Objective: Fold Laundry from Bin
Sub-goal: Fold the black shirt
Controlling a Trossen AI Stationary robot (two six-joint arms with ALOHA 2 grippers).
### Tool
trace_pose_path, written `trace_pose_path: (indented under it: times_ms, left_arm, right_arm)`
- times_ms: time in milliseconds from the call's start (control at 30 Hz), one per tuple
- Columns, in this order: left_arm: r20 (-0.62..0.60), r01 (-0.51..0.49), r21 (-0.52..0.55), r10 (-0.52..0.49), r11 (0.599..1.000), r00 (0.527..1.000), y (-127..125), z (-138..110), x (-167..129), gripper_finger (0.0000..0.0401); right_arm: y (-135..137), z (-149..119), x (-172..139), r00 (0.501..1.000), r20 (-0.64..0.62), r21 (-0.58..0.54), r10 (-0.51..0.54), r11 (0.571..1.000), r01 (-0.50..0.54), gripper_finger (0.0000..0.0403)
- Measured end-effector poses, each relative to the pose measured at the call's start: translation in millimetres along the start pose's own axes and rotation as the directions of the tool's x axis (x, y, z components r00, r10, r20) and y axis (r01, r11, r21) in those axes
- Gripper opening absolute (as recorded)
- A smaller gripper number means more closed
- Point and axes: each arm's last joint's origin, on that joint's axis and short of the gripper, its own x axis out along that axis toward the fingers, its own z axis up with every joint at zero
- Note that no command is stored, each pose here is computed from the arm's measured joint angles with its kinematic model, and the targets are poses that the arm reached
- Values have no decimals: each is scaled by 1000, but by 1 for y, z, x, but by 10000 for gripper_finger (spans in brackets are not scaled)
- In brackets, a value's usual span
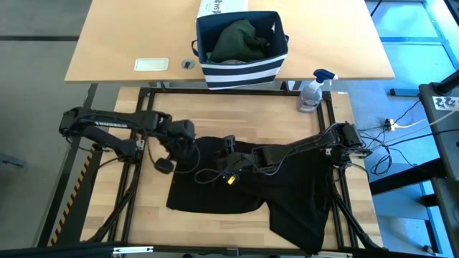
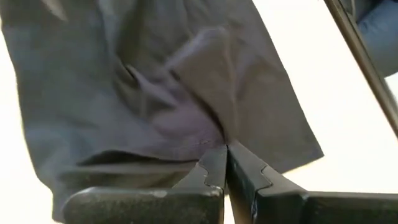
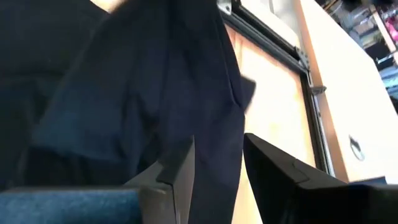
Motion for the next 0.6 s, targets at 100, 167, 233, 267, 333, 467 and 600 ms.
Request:
trace_pose_path:
  times_ms: [100,167,233,267,333,467,600]
  left_arm:
    - [-26,4,-60,-6,998,1000,-18,-2,-2,0]
    - [-47,16,-106,-21,994,999,-30,-5,1,0]
    - [-82,33,-156,-47,987,996,-40,-9,9,0]
    - [-105,39,-183,-59,982,993,-45,-12,15,0]
    - [-153,43,-228,-79,973,985,-54,-20,27,0]
    - [-199,37,-303,-102,952,975,-64,-37,53,0]
    - [-202,31,-345,-107,938,974,-68,-51,74,0]
  right_arm:
    - [0,-2,0,1000,-15,4,5,1000,-5,138]
    - [1,-2,0,1000,-21,8,8,1000,-8,138]
    - [1,-3,0,1000,-25,17,10,1000,-10,138]
    - [1,-3,0,1000,-28,17,12,1000,-11,138]
    - [2,-4,0,999,-40,13,17,1000,-16,138]
    - [3,-6,-1,998,-55,33,37,999,-35,138]
    - [7,-9,-1,992,-74,65,101,993,-96,138]
